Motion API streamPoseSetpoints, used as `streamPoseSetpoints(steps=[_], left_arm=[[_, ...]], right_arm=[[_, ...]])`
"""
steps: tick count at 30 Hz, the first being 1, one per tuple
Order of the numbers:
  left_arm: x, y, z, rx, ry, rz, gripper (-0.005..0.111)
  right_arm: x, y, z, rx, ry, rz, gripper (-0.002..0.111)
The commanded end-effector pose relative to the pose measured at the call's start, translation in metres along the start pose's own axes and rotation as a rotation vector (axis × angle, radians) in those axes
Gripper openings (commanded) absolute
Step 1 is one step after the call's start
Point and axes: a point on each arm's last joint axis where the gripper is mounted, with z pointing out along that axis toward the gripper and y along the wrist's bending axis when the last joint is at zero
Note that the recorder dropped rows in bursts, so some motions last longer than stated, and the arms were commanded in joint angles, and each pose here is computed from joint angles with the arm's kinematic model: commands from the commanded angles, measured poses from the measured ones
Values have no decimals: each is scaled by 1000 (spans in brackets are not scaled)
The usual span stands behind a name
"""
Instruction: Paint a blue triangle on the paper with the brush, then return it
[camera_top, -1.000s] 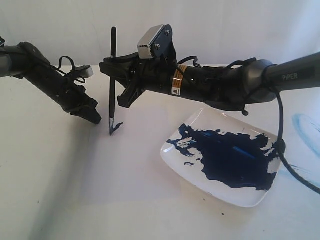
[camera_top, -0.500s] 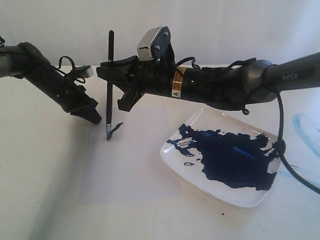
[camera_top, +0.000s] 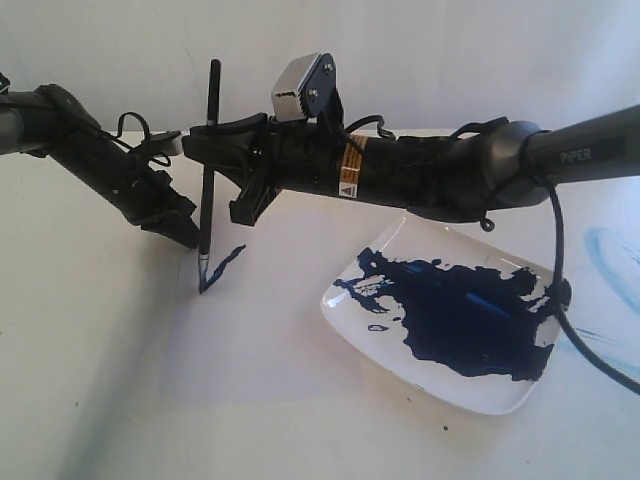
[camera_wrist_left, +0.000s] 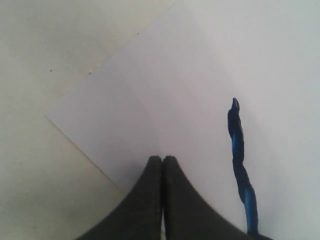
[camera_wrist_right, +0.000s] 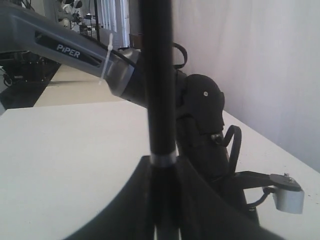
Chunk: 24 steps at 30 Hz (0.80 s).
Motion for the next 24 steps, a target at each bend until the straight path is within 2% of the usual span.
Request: streamPoseSetpoints(steps=[1, 8, 14, 19, 24], left_arm=[[-1, -1, 1, 16, -1, -9, 0], [-1, -1, 1, 16, -1, -9, 0], [-1, -2, 1, 17, 0, -9, 0], [-1, -2, 1, 17, 0, -9, 0], [-1, -2, 1, 17, 0, -9, 0]], right_arm=[[-3, 5, 4, -25, -19, 9, 0], [-8, 6, 3, -31, -32, 2, 0], [-31, 6, -2, -16, -56, -42, 0], [-45, -8, -15, 71, -22, -79, 0], [-35, -39, -36, 231, -14, -23, 0]])
